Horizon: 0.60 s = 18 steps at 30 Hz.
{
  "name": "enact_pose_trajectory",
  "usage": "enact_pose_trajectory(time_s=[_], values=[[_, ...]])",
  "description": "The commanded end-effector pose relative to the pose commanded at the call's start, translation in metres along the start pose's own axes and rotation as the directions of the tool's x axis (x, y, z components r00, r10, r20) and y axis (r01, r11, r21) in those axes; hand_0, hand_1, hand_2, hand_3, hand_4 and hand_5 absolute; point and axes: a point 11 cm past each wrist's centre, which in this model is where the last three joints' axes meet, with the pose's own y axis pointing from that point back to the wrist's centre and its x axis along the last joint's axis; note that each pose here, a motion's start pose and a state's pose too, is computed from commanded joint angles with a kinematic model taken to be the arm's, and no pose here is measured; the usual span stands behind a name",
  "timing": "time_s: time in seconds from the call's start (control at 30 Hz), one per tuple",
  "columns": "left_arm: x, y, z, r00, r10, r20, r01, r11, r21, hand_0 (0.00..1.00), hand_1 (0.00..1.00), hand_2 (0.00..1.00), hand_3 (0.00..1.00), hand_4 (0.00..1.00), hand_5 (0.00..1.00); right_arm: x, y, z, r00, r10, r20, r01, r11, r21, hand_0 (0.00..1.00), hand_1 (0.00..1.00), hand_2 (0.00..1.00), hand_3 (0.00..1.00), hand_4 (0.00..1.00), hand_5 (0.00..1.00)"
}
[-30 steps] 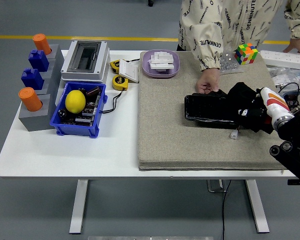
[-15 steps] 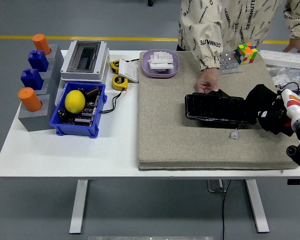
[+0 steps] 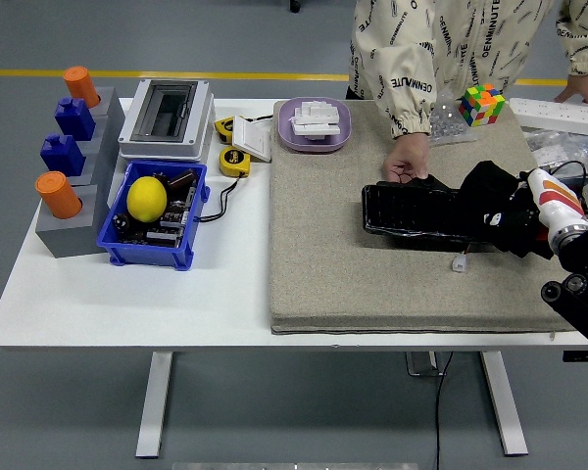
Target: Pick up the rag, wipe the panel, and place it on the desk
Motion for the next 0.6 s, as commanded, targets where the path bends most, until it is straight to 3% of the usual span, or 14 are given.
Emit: enact_pose_trajectory(time_s=[0.27, 0.6], values=[[0.0, 0.0, 0.002, 1.0, 0.0, 0.003, 0.0, 1.0, -0.005, 0.606, 0.642, 0.656, 0.56, 0.628, 0.442, -0.022, 0.0, -0.031, 0.999, -0.045, -0.002, 0.045, 0.997, 0.059, 0.287, 0.408, 0.441, 0.478, 0.963, 0.161], [0.002, 0.0, 0.0, 1.0, 0.004, 0.006, -0.004, 1.0, 0.001, 0.607, 0.642, 0.656, 0.561, 0.629, 0.443, -0.063, 0.011, -0.077, 0.992, -0.126, -0.007, 0.126, 0.98, 0.152, 0.287, 0.408, 0.44, 0.478, 0.964, 0.161]])
